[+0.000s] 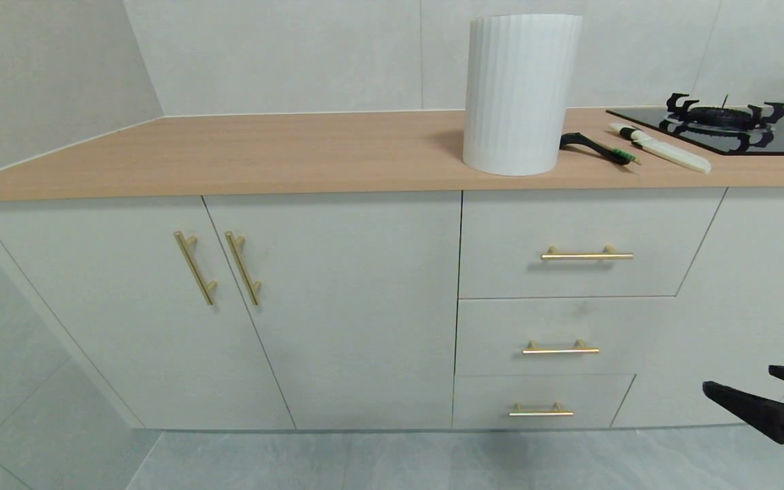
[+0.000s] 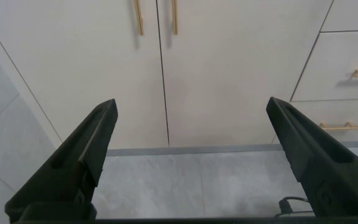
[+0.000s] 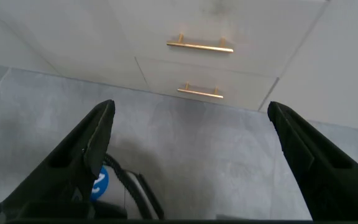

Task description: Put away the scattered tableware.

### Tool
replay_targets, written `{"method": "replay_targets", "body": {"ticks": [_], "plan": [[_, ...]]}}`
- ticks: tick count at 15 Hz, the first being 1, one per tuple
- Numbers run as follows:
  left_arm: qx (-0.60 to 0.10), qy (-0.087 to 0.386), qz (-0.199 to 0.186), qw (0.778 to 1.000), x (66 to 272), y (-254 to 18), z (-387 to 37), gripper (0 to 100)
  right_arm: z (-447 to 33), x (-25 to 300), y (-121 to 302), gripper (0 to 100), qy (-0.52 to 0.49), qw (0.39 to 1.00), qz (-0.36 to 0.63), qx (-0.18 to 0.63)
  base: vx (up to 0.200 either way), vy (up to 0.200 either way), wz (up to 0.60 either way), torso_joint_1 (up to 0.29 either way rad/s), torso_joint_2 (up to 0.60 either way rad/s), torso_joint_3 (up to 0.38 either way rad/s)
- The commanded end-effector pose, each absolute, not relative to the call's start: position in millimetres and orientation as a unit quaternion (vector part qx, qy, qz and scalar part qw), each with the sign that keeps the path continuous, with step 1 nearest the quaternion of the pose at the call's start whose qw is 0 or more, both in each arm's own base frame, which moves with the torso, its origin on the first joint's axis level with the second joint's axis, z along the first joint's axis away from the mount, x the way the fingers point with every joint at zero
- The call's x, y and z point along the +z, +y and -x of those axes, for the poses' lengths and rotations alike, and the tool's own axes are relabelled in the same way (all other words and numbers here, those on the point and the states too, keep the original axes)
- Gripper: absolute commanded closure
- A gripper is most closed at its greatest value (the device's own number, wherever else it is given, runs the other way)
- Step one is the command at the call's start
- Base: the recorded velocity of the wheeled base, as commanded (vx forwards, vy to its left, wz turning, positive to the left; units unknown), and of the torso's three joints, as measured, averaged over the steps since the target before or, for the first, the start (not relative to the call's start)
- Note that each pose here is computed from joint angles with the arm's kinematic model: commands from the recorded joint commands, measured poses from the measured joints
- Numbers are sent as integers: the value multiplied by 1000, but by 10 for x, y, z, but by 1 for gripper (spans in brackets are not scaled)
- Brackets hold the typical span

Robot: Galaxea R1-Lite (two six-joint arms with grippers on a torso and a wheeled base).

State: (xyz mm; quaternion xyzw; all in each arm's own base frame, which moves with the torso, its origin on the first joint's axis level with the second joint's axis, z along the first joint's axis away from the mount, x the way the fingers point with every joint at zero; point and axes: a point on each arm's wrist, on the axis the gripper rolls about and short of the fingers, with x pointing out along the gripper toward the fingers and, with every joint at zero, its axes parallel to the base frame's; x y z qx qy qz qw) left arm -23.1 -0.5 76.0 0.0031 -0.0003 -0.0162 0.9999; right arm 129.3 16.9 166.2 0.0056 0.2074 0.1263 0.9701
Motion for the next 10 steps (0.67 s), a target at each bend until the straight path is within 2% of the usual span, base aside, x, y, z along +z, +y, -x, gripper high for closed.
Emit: {"method": "replay_targets", "body": {"ticks": [1,8,10], "plan": [[-16,0,-3,1000,760,-5,230,0,-1704,1491,281,0,261,955,-1,142,0,0,0,0,0,0],[-16,0,-3,1000,760,-5,230,0,-2693,1335,522,0,307,938,19,158,0,0,0,0,0,0],[-16,0,-3,1000,760,-5,230,0,-2866,1029,625,0,348,926,37,141,0,0,0,0,0,0]]}}
